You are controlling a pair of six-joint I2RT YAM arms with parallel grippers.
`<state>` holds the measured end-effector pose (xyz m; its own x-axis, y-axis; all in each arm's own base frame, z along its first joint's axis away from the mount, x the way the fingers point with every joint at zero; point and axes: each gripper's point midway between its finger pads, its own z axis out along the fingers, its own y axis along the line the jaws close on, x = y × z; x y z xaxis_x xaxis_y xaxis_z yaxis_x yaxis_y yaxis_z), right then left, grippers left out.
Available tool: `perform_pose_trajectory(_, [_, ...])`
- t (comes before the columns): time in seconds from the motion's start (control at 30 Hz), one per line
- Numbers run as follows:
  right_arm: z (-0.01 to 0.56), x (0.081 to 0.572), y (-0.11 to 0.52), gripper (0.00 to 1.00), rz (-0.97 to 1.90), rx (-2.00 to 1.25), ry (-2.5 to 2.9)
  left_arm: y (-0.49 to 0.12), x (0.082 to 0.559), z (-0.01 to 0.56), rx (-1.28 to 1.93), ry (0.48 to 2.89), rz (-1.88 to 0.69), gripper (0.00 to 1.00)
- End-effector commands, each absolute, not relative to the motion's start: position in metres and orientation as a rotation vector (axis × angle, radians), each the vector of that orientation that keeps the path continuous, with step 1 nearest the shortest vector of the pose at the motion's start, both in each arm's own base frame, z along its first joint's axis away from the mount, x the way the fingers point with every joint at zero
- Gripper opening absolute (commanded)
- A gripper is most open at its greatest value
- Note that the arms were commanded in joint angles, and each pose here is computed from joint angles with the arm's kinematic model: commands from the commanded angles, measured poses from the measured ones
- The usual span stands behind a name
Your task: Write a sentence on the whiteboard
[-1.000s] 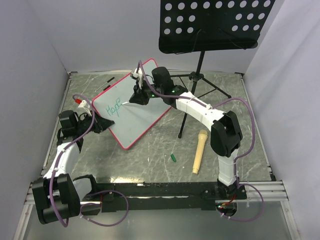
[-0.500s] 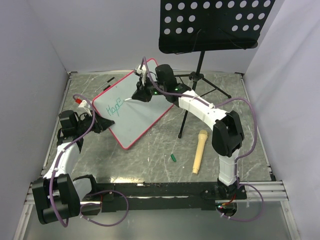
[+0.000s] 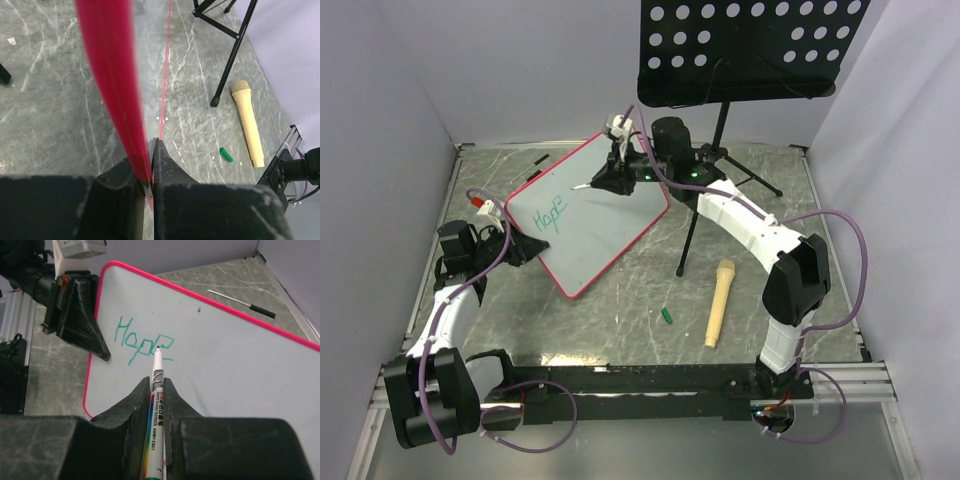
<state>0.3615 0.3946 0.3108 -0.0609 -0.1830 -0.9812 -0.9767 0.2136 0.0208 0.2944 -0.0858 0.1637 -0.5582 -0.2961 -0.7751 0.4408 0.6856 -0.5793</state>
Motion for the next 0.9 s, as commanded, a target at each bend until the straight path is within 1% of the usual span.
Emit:
perform_pose_trajectory(0.0, [0.334, 0.364, 0.372, 0.0, 0.968, -1.197, 1.406, -0.08, 0.307, 0.187, 0.214, 1.843, -0.855, 0.01])
perform_pose_trajectory(0.23, [0.315, 0.364, 0.359, 0.0, 0.959, -1.252, 1.413, -0.079, 0.308, 0.185, 0.209, 1.855, -0.848, 0.01])
perform_pose_trajectory(0.43, [0.323, 0.37, 0.337, 0.0, 0.959, -1.264, 1.398, -0.078, 0.309, 0.184, 0.205, 1.856, -0.845, 0.01])
perform_pose_trajectory(0.63, [0.313, 0.356, 0.335, 0.0, 0.999, -1.3, 1.389, -0.078, 0.309, 0.183, 0.203, 1.86, -0.844, 0.01])
perform_pose_trajectory(0.87, [0.316, 0.344, 0.332, 0.0, 1.028, -1.314, 1.365, -0.078, 0.31, 0.183, 0.201, 1.863, -0.848, 0.01])
